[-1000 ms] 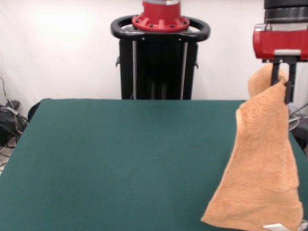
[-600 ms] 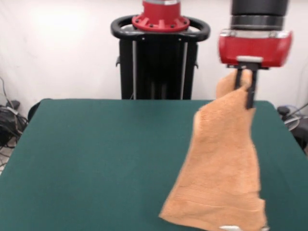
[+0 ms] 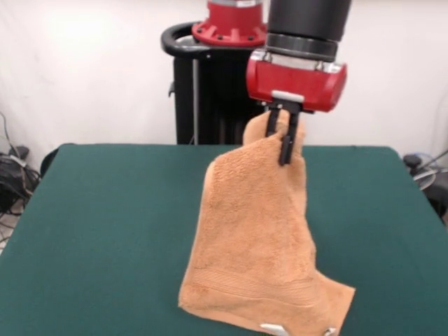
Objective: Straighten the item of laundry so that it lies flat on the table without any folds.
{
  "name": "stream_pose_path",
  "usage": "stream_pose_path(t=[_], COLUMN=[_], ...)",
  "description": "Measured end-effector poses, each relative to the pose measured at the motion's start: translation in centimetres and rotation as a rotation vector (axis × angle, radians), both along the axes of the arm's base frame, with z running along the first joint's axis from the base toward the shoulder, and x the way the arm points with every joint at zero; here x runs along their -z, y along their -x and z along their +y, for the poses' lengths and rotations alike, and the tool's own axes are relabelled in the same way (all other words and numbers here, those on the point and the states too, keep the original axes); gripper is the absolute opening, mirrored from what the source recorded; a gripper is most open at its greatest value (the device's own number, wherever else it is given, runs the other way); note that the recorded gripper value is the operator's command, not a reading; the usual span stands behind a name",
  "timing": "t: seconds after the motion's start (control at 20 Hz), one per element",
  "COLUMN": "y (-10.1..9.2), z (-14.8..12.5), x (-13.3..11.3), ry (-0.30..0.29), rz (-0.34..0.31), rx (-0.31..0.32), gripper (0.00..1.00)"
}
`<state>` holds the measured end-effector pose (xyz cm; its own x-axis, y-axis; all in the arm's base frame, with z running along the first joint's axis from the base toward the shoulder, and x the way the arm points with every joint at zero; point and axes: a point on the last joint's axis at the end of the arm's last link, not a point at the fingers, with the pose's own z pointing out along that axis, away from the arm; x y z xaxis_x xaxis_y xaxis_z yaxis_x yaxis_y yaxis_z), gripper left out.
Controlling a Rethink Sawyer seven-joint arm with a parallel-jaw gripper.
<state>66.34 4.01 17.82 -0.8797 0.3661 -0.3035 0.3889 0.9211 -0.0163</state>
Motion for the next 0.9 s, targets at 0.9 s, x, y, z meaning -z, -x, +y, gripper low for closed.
stream_pose_path(t=[0.9], y=[-1.1], z=[-4.4], x=[-2.0], ry=[0.225], rz=[-0.003], rx=[-0.182], gripper=[0.0])
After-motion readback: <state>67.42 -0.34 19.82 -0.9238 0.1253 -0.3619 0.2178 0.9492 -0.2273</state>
